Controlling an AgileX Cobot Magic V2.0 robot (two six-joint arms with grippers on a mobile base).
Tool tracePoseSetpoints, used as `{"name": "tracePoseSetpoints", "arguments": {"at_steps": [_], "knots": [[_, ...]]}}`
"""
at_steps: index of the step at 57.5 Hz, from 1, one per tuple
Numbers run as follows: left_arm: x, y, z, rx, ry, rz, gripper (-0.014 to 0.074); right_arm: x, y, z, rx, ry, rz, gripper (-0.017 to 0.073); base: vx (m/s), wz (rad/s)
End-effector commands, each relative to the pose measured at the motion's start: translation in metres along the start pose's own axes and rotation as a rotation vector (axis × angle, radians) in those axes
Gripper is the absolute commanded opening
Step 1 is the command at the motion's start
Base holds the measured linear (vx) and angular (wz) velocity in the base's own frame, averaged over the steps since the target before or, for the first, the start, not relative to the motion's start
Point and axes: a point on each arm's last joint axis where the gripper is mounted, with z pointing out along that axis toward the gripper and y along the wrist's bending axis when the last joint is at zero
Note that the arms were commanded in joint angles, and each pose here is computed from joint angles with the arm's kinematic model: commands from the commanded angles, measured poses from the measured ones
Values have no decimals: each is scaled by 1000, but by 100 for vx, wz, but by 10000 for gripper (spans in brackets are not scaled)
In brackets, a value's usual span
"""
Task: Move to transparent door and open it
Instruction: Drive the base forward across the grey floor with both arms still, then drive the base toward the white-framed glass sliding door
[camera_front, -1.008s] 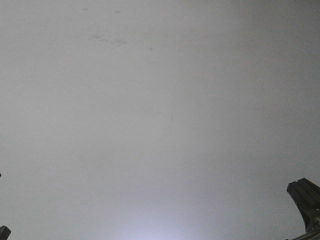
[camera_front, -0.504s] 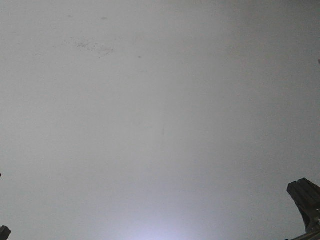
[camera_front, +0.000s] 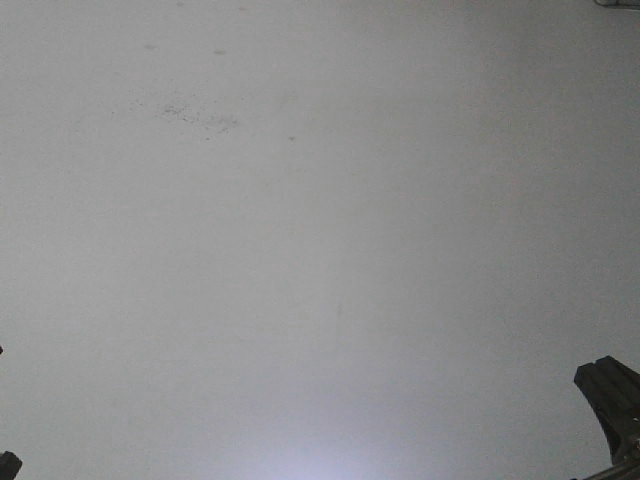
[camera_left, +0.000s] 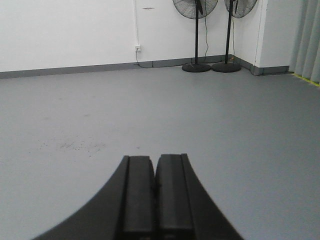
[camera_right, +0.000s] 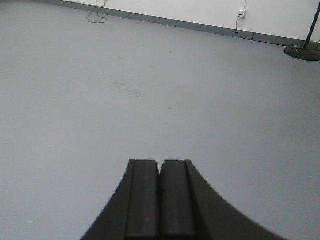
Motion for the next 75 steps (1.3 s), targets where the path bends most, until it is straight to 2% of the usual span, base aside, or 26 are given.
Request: {"name": "tracePoseSetpoints", "arguments": {"at_steps": [1,37,75], "knots": [[-6,1,-1,-7,-94,-9,-6,-6,-1,-1,11,-86,-12,-6,39,9],[-6,1,-1,-7,-94,-9,-6,-6,-1,-1,11,-86,-12,-6,42,20],[-6,1,-1,-7,-94,-9,-6,-6,-1,-1,11,-86,-13,-6,50,63]]}}
